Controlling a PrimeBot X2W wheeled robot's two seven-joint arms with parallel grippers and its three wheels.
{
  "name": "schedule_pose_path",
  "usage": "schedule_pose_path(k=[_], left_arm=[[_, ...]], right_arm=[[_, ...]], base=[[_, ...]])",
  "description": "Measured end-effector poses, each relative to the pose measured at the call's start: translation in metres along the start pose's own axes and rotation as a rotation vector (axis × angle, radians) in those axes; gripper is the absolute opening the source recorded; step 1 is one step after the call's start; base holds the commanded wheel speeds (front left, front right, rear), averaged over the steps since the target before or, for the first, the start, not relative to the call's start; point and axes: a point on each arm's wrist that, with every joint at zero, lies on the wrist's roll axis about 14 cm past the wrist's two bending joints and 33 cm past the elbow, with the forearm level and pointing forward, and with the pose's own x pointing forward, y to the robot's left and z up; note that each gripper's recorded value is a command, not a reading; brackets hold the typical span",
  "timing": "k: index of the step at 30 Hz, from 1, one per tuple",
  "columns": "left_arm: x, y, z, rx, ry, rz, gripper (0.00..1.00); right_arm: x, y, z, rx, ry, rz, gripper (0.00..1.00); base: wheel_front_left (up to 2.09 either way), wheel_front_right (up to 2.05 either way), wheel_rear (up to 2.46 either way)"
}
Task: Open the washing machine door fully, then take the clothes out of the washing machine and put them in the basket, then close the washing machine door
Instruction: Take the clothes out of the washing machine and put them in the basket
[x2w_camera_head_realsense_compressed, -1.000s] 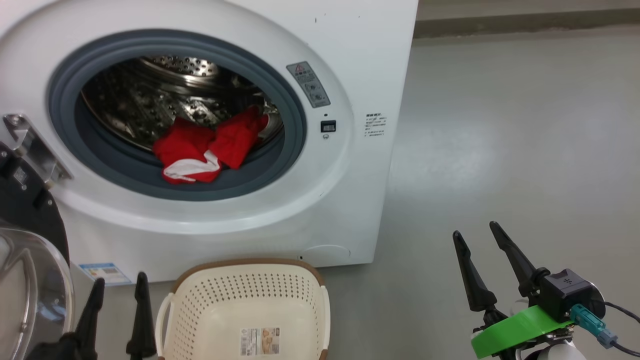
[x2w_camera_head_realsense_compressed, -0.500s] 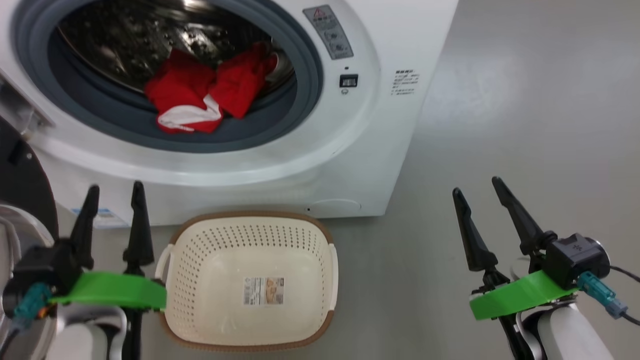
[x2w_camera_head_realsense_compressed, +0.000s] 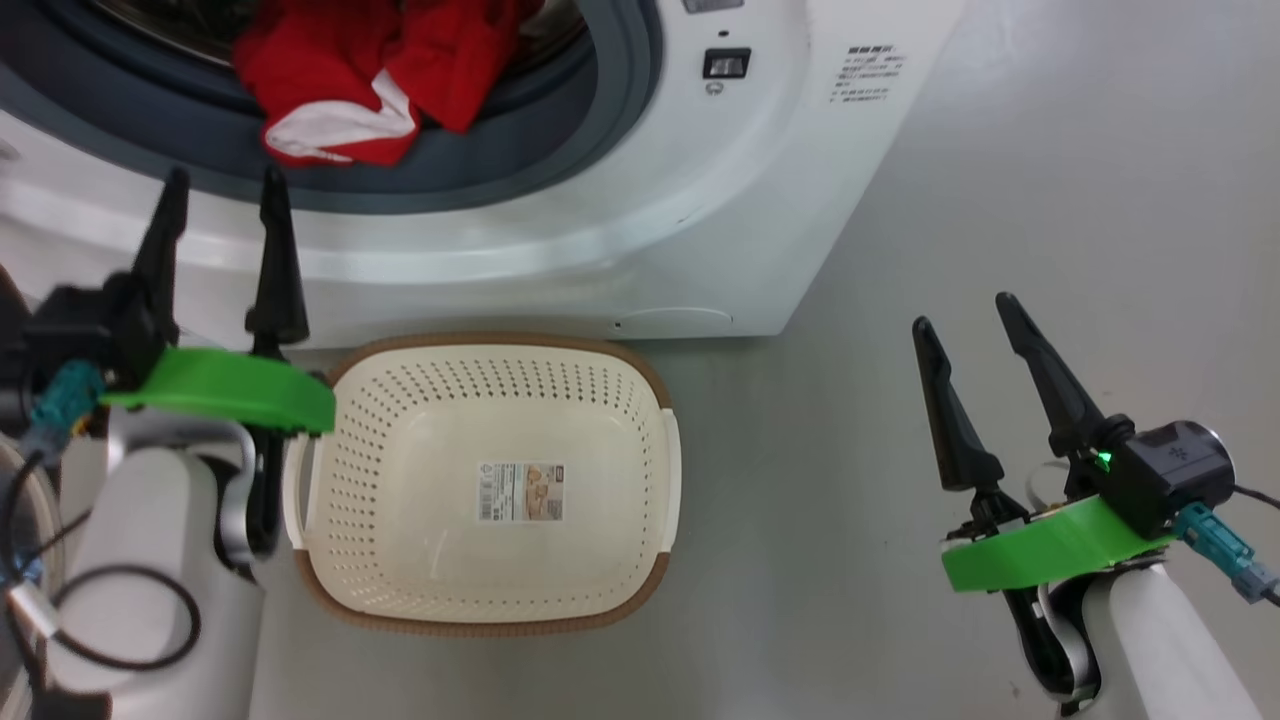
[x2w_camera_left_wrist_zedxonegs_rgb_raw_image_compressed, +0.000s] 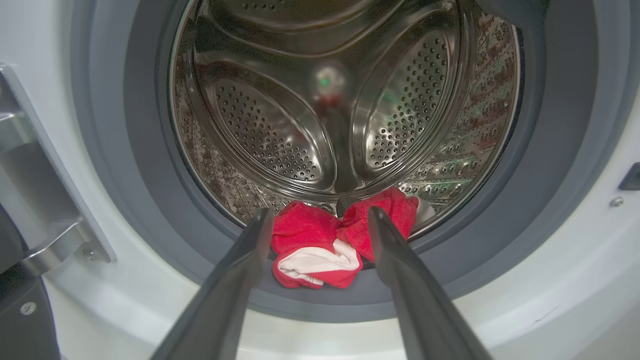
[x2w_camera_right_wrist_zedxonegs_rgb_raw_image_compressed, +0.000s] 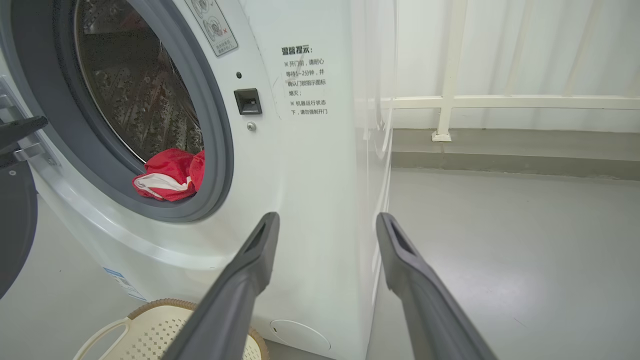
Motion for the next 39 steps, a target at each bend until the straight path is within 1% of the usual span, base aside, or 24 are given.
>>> schedule_pose_path(k=[4, 14, 18, 25, 29, 35, 39], left_arm=[[0.022, -0.004, -0.005, 0.020, 0.004, -0.013, 1.00], [0.070, -0.013, -0.027, 0.061, 0.064, -0.040, 1.00], [0.084, -0.014, -0.041, 0.064, 0.117, -0.036, 1.00], [0.094, -0.015, -0.073, 0.108, 0.269, -0.039, 1.00], [0.099, -0.012, -0.086, 0.169, 0.350, -0.044, 1.00], [0.106, -0.007, -0.099, 0.272, 0.431, -0.048, 1.00], [0.108, -0.003, -0.104, 0.291, 0.465, -0.044, 1.00]], right_arm=[[0.011, -0.003, -0.004, 0.001, 0.001, 0.000, 1.00], [0.019, -0.012, -0.026, 0.003, 0.043, -0.016, 1.00], [0.022, -0.016, -0.033, 0.005, 0.058, -0.023, 1.00], [0.021, -0.022, -0.046, 0.006, 0.091, -0.038, 1.00], [0.026, -0.023, -0.047, 0.010, 0.085, -0.038, 1.00], [0.029, -0.026, -0.052, 0.012, 0.094, -0.041, 1.00], [0.028, -0.027, -0.056, 0.017, 0.105, -0.046, 1.00]], base=[[0.00, 0.00, 0.00], [0.00, 0.00, 0.00], [0.00, 0.00, 0.00], [0.00, 0.00, 0.00], [0.00, 0.00, 0.00], [0.00, 0.00, 0.00], [0.00, 0.00, 0.00]])
